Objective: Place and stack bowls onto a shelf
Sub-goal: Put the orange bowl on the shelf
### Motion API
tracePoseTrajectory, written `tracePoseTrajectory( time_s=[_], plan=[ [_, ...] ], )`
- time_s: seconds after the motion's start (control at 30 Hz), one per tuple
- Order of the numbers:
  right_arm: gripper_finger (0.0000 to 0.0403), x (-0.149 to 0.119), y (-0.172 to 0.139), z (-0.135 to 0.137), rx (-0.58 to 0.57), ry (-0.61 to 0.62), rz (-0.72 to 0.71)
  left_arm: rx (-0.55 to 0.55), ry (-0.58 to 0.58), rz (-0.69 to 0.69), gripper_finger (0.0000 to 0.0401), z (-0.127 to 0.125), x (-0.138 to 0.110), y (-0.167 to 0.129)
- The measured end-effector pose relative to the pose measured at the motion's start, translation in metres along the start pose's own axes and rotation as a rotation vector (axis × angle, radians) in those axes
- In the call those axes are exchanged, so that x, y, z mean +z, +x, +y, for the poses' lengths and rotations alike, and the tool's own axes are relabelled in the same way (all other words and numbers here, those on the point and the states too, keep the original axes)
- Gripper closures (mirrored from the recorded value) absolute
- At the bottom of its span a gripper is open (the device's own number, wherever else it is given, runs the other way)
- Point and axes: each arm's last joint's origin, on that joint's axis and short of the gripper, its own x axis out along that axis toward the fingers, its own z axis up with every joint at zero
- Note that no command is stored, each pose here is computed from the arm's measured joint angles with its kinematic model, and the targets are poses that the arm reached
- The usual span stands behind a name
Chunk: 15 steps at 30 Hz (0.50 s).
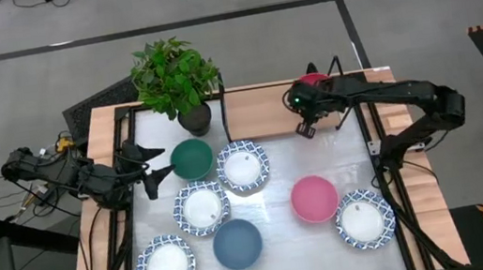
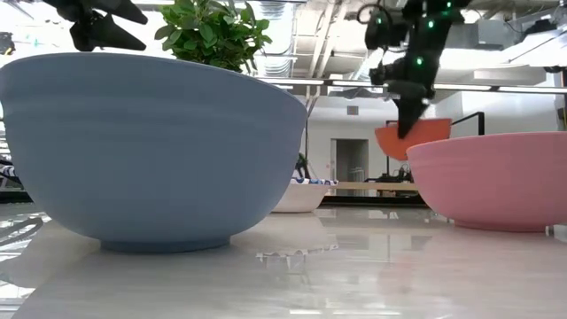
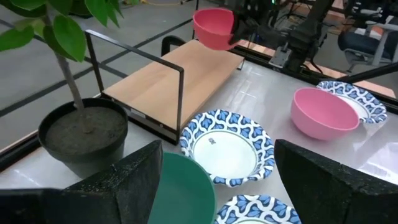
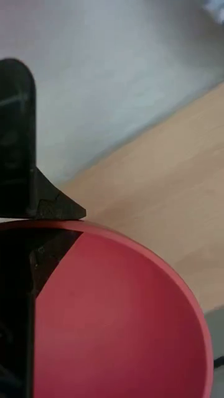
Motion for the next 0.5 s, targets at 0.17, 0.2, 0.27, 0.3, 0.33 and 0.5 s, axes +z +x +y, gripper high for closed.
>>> tracePoseTrajectory(
  time_s=[0.17,0.2,0.27,0.3,0.33,0.5],
  plan=[
    [0.0377,0.0,0.03,-0.008,0.045,-0.031,0.028,0.013,-0.004,-0.006,0.0108,0.0,0.0,0.0],
    [0.0377,0.002,0.036,-0.01,0.049,-0.032,0.036,0.013,-0.003,-0.006,0.0108,0.0,0.0,0.0],
    [0.0377,0.003,0.044,-0.015,0.04,-0.037,0.05,0.014,-0.002,-0.004,0.0108,0.001,0.0,0.0],
    [0.0377,0.004,0.047,-0.018,0.037,-0.035,0.053,0.016,0.0,-0.002,0.0108,0.001,0.0,0.0],
    [0.0377,0.004,0.049,-0.021,0.033,-0.032,0.052,0.017,0.004,0.002,0.0108,0.001,-0.001,0.0],
    [0.0375,0.004,0.05,-0.035,0.067,-0.014,0.036,0.023,0.014,0.013,0.0108,0.002,-0.002,0.0]
  ],
)
